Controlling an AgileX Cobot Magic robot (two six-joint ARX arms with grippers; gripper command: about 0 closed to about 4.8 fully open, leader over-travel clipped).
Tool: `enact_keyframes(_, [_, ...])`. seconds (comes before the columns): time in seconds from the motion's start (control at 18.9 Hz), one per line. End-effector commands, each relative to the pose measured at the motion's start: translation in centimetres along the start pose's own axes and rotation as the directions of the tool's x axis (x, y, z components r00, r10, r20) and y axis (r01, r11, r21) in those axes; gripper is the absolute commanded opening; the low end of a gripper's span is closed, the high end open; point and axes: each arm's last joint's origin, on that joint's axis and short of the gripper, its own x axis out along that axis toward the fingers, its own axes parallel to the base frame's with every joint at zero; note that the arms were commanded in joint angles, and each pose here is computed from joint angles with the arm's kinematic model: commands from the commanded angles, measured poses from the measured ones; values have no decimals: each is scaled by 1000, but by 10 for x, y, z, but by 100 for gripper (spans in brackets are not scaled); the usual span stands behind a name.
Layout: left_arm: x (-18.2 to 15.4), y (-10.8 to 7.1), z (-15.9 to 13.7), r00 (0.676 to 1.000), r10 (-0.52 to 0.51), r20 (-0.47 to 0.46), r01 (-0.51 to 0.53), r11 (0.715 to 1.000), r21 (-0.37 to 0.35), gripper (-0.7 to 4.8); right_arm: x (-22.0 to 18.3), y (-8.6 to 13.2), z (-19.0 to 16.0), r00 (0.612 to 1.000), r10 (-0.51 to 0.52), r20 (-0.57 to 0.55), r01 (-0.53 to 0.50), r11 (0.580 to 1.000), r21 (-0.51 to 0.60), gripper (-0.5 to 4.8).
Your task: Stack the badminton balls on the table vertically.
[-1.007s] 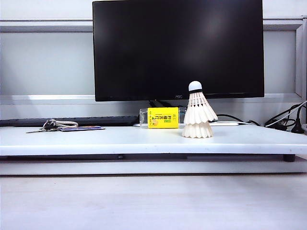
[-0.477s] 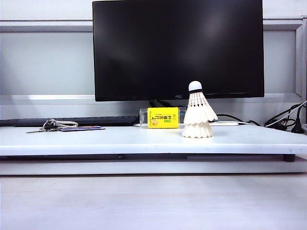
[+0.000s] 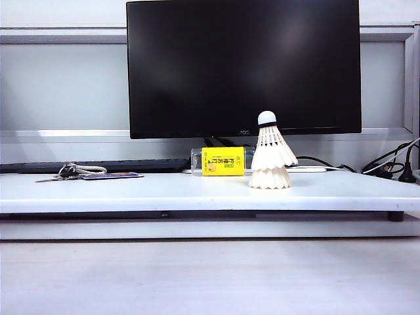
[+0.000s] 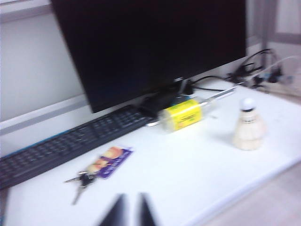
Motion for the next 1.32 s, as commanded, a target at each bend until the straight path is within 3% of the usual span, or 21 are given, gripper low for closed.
enact_keyframes(0.05, [1,-2,0,999,-49,16,49,999,2,38,0,-1,-2,1000,-12,-26,13,1000,7,84])
enact_keyframes(0.11, [1,-2,-1,998,-59,14,58,998,12,1,0,-1,-2,999,-13,-29,14,1000,9,84])
enact_keyframes(0.32, [5,-7,-8,990,-143,1,143,989,28,-6,0,-1,-2,999,-13,-30,13,1000,8,84])
enact_keyframes(0.58, [9,-7,-16,996,-77,-43,79,997,26,-5,0,-1,-2,999,-12,-30,13,1000,9,84])
enact_keyframes(0.64, [9,-7,-16,997,-70,-44,67,996,-55,-5,0,-1,-2,999,-13,-30,13,1000,8,84])
enact_keyframes(0.74, [9,-7,-15,996,-83,-31,78,988,-132,-6,-1,-1,-3,999,-14,-34,14,1000,10,84])
enact_keyframes(0.95, [18,-15,-23,982,-187,22,186,982,6,-6,0,-3,-6,997,-50,-54,48,998,-40,84])
enact_keyframes(1.17, [36,-25,-50,974,-213,77,211,977,28,-6,2,-6,-11,997,-65,-37,58,984,-170,84])
enact_keyframes(1.32, [44,-31,-70,974,-215,68,213,977,28,-6,2,-8,-16,996,-70,-52,57,975,-216,84])
